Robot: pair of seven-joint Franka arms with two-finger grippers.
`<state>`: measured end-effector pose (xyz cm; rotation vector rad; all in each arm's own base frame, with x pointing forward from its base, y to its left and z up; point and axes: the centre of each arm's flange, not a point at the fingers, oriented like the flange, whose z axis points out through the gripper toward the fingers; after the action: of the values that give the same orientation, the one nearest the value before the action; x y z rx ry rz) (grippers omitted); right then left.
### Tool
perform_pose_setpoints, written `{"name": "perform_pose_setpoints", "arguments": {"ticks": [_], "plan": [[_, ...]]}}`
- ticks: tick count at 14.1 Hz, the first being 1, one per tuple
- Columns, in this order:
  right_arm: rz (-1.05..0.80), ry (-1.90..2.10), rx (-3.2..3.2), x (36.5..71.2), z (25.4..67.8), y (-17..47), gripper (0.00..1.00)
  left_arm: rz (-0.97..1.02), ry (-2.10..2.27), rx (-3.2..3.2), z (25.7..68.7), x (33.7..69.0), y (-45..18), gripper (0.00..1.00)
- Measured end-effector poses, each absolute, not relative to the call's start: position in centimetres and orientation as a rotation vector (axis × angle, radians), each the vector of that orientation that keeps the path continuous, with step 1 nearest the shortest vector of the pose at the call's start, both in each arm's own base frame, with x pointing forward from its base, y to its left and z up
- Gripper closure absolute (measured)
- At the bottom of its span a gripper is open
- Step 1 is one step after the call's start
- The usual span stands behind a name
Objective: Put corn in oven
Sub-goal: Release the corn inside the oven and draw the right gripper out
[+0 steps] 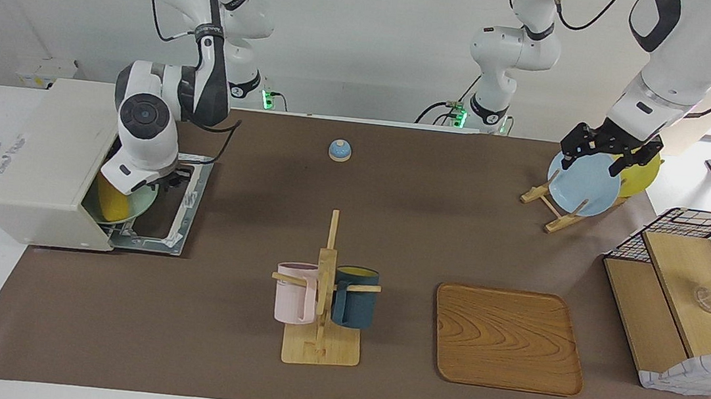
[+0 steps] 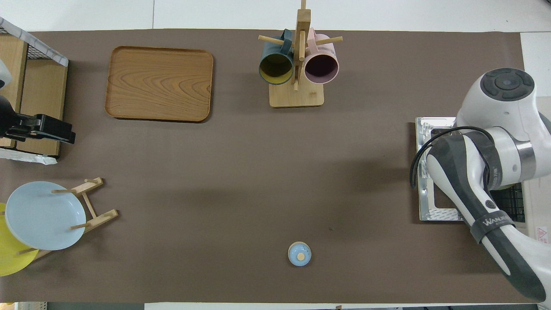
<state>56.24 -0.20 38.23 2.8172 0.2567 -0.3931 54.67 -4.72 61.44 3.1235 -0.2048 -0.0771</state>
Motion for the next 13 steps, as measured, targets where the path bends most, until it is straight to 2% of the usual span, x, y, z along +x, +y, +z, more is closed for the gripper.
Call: {"name": "perform_pose_setpoints", "arguments": {"ticks": [1, 3, 5, 10, 13], "plan": [[-0.392, 0.274, 2.820, 56.4, 39.0, 1.0, 0.74, -0.077, -0.203, 3.124, 61.4, 54.7, -4.6, 0.00], [-0.356, 0.269, 2.848, 56.9, 40.4, 4.1, 0.80, -0.077, -0.201, 3.124, 61.4, 54.7, -4.6, 0.00], [-0.311, 0.235, 2.907, 57.0, 40.2, 6.1, 0.99, -0.077, -0.201, 3.124, 61.4, 54.7, -4.6, 0.00], [-0.187, 0.221, 2.979, 55.0, 31.6, 6.2, 0.99, -0.076, -0.198, 3.124, 61.5, 54.7, -4.5, 0.00], [-0.210, 0.192, 2.980, 54.2, 30.1, 6.0, 0.99, -0.074, -0.196, 3.124, 61.5, 54.6, -4.4, 0.00]]}}
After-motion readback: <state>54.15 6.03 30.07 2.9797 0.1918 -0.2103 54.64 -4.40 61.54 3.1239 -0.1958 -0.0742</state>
